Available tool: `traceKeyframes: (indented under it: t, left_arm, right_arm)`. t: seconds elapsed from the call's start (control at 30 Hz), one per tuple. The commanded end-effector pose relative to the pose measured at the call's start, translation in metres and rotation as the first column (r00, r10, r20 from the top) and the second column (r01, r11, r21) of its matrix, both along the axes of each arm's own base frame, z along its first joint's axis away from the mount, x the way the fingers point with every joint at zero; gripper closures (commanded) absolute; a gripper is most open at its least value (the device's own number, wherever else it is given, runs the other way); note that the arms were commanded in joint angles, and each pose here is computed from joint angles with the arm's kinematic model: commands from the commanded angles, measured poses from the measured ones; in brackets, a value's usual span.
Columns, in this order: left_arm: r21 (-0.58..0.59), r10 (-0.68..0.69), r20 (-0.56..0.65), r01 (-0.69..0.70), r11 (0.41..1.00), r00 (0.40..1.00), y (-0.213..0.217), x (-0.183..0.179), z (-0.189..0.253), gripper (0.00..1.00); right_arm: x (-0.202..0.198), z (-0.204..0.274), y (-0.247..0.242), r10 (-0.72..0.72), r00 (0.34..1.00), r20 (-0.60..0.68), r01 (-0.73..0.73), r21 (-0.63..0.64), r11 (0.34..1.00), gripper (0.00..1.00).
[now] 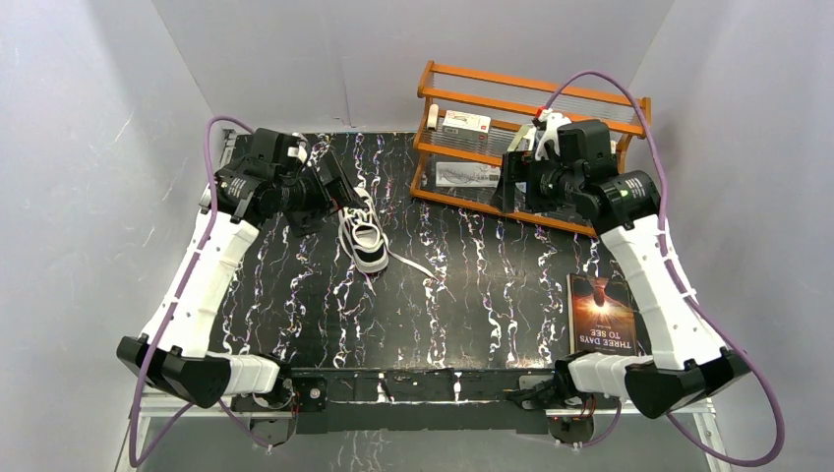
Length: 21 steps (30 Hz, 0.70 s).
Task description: Tie the shoes
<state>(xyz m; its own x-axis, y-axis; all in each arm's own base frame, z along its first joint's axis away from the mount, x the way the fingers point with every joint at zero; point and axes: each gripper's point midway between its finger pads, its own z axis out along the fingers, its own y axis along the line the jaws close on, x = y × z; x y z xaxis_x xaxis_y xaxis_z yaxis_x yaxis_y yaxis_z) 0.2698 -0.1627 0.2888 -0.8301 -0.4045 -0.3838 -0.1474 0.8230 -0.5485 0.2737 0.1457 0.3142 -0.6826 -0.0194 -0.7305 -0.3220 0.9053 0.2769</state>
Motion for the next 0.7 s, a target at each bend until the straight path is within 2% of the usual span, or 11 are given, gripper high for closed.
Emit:
traceKeyframes:
  t: [0.0, 0.13, 0.23, 0.4, 0.5, 0.63, 0.67]
  left_arm:
    - [0.015, -0.016, -0.043, 0.017, 1.000, 0.999, 0.004, -0.017, -0.007, 0.02]
    - [0.023, -0.036, -0.082, 0.038, 0.999, 0.996, 0.002, -0.020, -0.020, 0.02]
    - [0.016, -0.045, -0.137, 0.048, 0.999, 0.990, -0.001, -0.023, -0.039, 0.02]
    - [-0.010, -0.040, -0.229, 0.038, 0.999, 0.973, -0.008, -0.025, -0.062, 0.05]
    - [-0.070, -0.055, -0.276, 0.037, 0.997, 0.960, -0.019, -0.028, -0.076, 0.06]
    - [-0.030, -0.021, -0.300, 0.013, 0.999, 0.954, -0.013, -0.028, -0.086, 0.09]
    - [-0.017, -0.012, -0.298, 0.008, 1.000, 0.955, -0.011, -0.027, -0.086, 0.09]
  right_arm:
    - [0.009, -0.006, 0.005, -0.002, 1.000, -0.026, 0.001, -0.006, 1.000, 0.02]
    - [0.010, -0.037, 0.035, 0.107, 0.989, -0.103, -0.105, 0.034, 0.994, 0.01]
    - [0.010, -0.080, 0.077, 0.219, 0.959, -0.178, -0.226, -0.021, 0.974, 0.01]
    - [0.008, -0.147, 0.139, 0.391, 0.890, -0.233, -0.428, -0.137, 0.893, 0.04]
    - [0.009, -0.174, 0.164, 0.465, 0.847, -0.257, -0.511, -0.155, 0.845, 0.08]
    - [0.004, -0.216, 0.186, 0.524, 0.794, -0.308, -0.596, -0.223, 0.771, 0.12]
    - [0.006, -0.224, 0.189, 0.514, 0.798, -0.315, -0.593, -0.257, 0.763, 0.12]
